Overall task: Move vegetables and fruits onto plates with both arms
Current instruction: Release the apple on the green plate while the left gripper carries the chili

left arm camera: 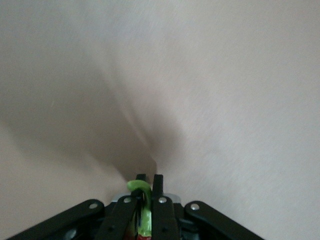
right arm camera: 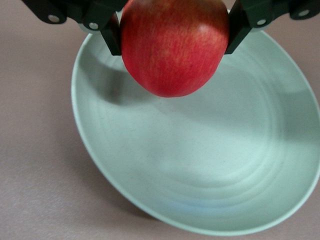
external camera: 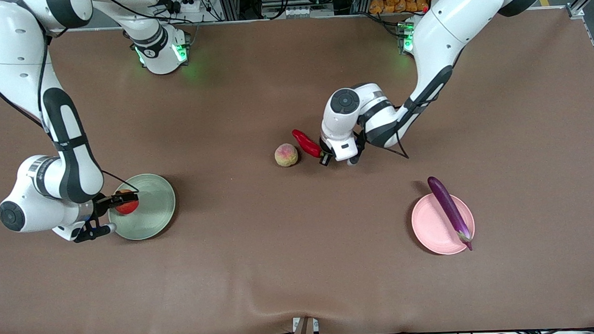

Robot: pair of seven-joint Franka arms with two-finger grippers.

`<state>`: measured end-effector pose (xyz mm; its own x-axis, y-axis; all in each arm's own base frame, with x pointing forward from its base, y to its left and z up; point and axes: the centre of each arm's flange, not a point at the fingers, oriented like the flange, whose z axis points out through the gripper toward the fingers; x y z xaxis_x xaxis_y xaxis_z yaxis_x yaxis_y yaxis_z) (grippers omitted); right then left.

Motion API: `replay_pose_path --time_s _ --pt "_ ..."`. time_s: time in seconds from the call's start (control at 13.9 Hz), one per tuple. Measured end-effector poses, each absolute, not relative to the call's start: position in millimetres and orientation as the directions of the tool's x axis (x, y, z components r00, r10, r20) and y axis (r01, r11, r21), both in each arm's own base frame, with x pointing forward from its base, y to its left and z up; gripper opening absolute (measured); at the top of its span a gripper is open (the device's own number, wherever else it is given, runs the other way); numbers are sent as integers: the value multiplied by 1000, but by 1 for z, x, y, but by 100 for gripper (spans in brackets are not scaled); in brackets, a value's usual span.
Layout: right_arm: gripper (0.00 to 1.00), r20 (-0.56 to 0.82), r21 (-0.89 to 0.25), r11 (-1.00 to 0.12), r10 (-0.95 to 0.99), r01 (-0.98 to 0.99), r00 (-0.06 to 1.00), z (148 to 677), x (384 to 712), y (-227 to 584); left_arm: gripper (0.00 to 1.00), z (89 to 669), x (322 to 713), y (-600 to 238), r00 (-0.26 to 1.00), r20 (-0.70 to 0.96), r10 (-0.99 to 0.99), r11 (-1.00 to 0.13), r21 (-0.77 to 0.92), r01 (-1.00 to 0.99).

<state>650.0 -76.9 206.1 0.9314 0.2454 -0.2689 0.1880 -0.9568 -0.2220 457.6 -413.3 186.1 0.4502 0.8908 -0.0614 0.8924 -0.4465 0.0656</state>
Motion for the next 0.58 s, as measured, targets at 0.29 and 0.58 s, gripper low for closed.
replay_pose_path --time_s 0.29,0.58 --pt "100 -228 -225 -948 278 227 933 231 669 -61 8 205 489 -385 495 -51 867 -489 105 866" --pt "100 -249 -249 -929 335 274 909 285 687 28 8 253 537 -327 565 -61 823 -556 118 823"
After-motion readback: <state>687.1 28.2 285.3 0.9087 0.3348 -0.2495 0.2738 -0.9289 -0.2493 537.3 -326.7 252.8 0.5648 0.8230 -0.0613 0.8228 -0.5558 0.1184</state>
